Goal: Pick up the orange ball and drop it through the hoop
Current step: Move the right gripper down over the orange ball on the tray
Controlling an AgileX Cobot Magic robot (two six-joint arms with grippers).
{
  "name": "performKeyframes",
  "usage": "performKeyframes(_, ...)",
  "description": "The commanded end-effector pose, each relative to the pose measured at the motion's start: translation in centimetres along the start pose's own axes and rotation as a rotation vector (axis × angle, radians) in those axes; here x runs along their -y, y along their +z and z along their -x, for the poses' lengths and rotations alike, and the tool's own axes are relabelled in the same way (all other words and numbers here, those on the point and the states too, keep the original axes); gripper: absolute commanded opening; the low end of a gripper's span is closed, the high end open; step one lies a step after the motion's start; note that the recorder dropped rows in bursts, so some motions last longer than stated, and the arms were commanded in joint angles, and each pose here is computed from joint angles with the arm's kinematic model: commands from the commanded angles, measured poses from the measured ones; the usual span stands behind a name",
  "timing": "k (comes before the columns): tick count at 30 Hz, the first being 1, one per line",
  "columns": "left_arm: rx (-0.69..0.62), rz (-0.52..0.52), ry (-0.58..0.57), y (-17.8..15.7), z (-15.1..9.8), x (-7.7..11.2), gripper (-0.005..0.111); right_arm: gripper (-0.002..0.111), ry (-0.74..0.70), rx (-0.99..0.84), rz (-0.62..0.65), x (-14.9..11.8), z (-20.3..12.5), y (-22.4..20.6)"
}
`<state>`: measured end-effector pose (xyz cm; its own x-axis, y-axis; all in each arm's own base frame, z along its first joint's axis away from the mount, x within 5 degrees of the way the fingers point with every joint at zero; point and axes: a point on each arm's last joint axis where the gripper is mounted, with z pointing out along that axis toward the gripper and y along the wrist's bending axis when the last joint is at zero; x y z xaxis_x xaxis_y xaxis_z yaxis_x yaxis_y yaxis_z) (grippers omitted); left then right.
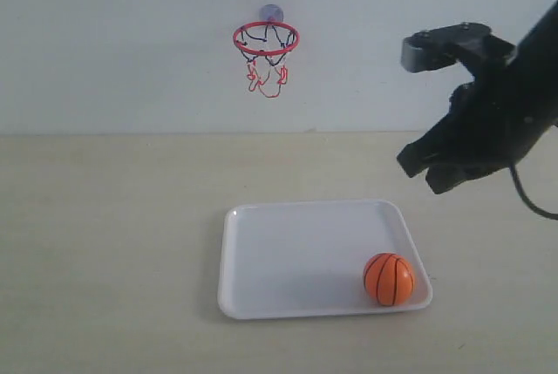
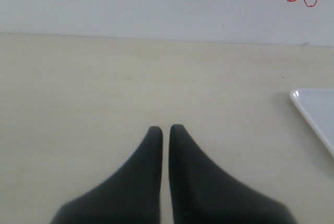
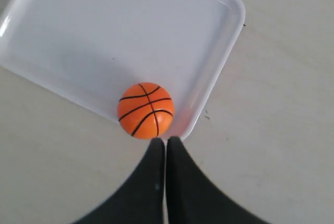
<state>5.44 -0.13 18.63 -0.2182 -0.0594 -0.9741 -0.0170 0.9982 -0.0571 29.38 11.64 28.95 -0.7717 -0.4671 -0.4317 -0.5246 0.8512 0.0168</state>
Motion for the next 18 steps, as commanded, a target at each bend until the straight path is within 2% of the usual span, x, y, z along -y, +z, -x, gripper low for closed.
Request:
performKeyframes(1,0.007,0.000,-0.014,0.0,0.0,0.0,0.004,0.000,-0.033,-0.051,-0.052,-1.8,1.9,0.9)
performKeyframes(3,0.007,0.000,-0.014,0.0,0.0,0.0,0.004,0.003,-0.053,-0.076,-0.040,-2.5,2.4,1.7)
performKeyframes(6,0.007,0.000,-0.014,0.0,0.0,0.0,0.004,0.018,-0.063,-0.115,-0.033,-2.8,2.5,3.4)
performKeyframes(7,0.007,0.000,-0.014,0.0,0.0,0.0,0.004,0.025,-0.060,-0.128,-0.032,-2.8,2.5,3.9)
performKeyframes(10,0.007,0.000,-0.014,0.0,0.0,0.0,0.004,0.063,-0.016,-0.176,-0.043,-2.6,2.3,5.5)
performKeyframes(11,0.007,0.000,-0.014,0.0,0.0,0.0,0.004,0.072,0.013,-0.189,-0.050,-2.5,2.3,6.0)
performKeyframes(13,0.007,0.000,-0.014,0.0,0.0,0.0,0.004,0.077,0.066,-0.213,-0.054,-2.5,2.1,7.0)
performKeyframes(18,0.007,0.000,-0.014,0.0,0.0,0.0,0.004,0.077,0.113,-0.267,-0.058,-2.4,1.8,9.7)
